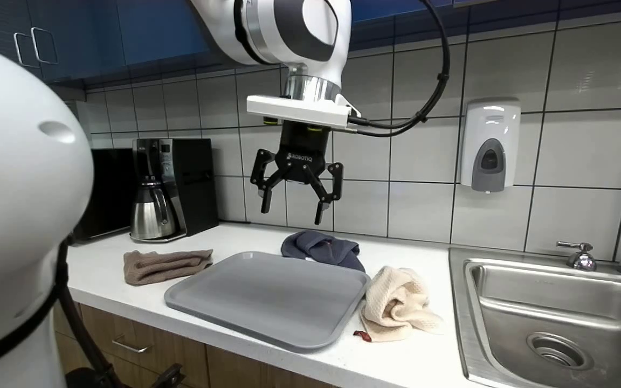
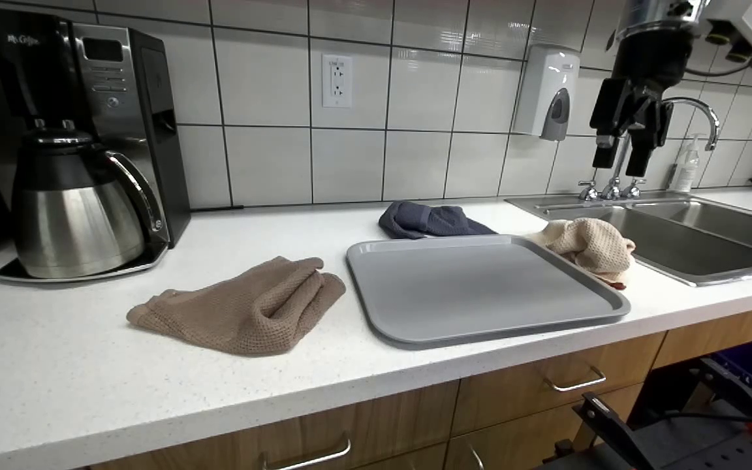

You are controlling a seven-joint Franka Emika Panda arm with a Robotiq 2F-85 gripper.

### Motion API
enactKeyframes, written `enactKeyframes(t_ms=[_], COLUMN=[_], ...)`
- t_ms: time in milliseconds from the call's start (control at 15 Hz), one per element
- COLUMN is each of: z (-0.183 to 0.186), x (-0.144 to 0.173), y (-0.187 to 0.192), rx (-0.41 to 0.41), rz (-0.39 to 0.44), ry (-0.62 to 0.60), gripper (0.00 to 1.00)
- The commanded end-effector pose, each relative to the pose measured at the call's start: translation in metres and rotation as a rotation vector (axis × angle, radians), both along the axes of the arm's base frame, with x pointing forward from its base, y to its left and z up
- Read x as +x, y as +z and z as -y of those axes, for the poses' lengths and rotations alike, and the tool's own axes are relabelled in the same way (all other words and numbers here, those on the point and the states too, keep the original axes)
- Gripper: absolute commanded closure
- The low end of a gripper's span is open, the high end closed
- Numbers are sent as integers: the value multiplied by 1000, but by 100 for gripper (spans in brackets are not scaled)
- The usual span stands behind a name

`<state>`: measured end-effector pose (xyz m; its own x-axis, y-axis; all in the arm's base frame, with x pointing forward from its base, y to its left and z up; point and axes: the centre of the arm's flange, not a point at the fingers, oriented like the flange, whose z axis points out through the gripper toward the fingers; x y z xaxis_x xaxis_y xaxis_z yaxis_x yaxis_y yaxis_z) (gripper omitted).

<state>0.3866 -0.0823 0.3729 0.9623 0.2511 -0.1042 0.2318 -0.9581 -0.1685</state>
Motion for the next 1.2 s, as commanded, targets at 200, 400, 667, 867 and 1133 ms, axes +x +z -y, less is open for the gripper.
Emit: enactKeyframes(t_ms=[200, 400, 667, 867, 1133], z=[33, 51, 77, 94, 108], x=[22, 32, 44, 52, 61], y=[-22, -32, -43, -46, -56], rx=[-95, -112, -135, -153, -182], rz=[71, 105, 134, 148, 149], ry=[-57, -111, -189, -240, -290], gripper=[0, 0, 0, 0, 0])
